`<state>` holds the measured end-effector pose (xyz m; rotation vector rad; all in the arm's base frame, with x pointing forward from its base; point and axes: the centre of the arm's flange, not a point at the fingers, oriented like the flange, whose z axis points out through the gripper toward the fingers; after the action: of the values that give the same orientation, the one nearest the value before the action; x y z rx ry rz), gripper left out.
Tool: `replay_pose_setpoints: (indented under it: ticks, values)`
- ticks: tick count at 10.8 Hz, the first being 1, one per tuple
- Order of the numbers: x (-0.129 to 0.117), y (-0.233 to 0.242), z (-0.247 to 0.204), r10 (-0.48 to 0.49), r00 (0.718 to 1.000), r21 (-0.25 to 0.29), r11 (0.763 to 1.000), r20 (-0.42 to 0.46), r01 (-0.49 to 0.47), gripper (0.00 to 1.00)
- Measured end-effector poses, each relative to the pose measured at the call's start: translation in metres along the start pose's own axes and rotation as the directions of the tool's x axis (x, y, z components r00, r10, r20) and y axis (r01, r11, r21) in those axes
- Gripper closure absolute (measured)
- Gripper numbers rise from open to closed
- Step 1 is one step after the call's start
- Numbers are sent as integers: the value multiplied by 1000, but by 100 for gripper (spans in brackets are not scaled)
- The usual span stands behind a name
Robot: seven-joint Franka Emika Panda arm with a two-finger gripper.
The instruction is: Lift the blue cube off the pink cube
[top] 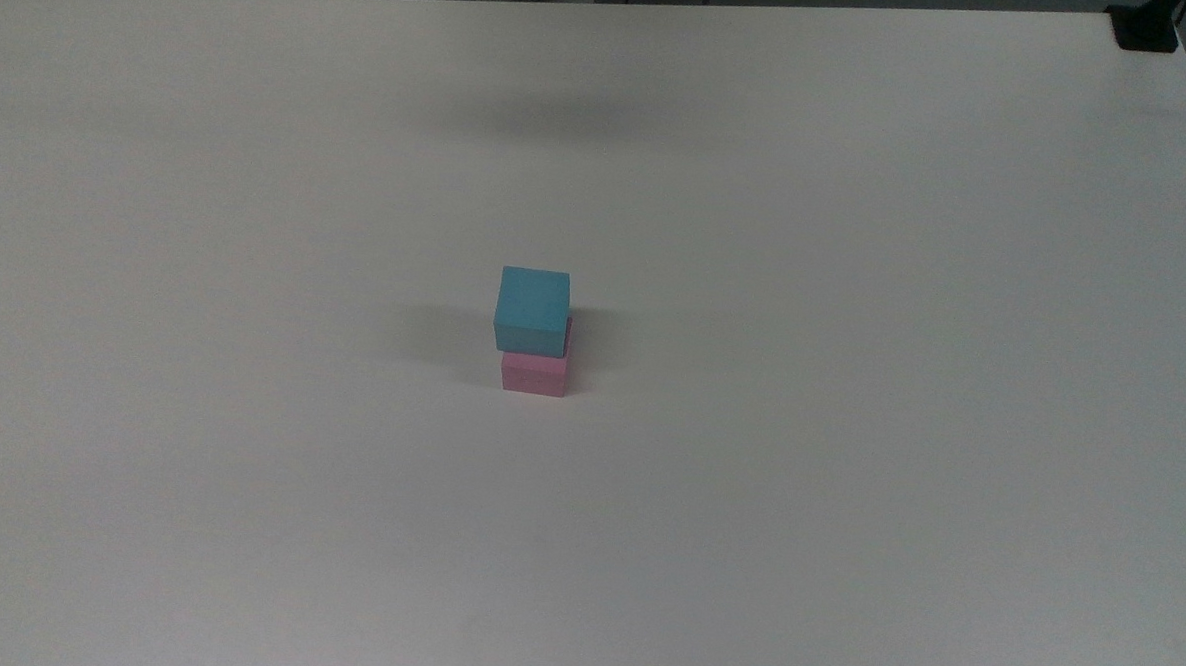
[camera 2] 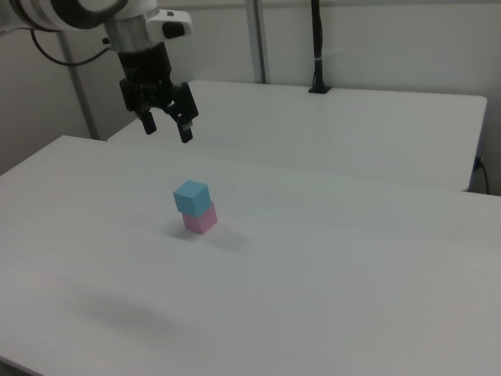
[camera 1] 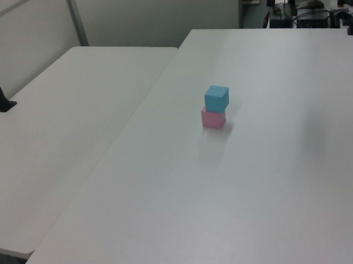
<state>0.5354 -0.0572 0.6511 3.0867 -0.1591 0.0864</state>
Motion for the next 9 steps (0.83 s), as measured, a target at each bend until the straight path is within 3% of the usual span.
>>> replay_pose_setpoints:
  ticks: [9]
  values:
    - [0, -5, 0, -10, 1000, 1, 1000, 0, 10, 0]
